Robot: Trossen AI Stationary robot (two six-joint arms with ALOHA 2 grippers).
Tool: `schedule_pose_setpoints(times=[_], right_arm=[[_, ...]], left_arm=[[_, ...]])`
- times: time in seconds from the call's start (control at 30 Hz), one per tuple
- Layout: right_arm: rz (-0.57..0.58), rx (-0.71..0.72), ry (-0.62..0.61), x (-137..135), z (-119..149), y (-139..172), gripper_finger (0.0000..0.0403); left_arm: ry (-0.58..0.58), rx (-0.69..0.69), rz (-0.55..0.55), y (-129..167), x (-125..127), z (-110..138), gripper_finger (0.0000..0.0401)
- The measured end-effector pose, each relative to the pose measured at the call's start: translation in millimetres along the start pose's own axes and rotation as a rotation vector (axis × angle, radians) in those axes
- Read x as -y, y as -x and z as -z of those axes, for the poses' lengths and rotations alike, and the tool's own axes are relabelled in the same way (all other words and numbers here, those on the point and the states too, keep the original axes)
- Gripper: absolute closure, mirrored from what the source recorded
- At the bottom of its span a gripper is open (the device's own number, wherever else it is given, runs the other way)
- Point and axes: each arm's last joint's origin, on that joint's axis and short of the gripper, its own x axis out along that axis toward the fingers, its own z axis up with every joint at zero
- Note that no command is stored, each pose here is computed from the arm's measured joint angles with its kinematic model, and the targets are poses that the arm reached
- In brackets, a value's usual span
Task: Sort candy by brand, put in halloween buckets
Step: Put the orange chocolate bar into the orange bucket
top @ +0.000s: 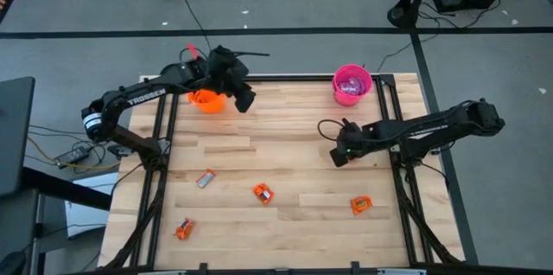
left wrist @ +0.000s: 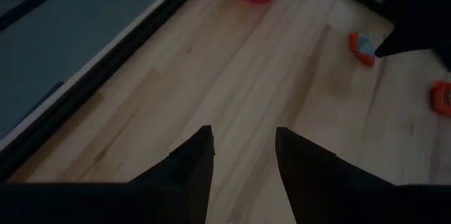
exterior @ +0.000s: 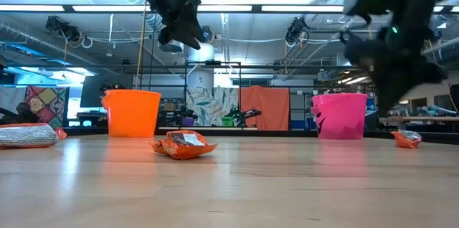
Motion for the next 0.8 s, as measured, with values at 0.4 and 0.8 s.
schedule_pose_setpoints(times=[0.4, 0.8], right_arm=[[0.079, -0.081, 0.210, 1, -6, -1, 0.0295], [0.236, -0.185, 0.254, 4, 3, -46, 0.0216]], left_arm=[[-0.032, -0.102, 0.026, -34, 13, 9, 0.0245], [-0.034, -0.105, 0.017, -36, 13, 10, 0.0245]])
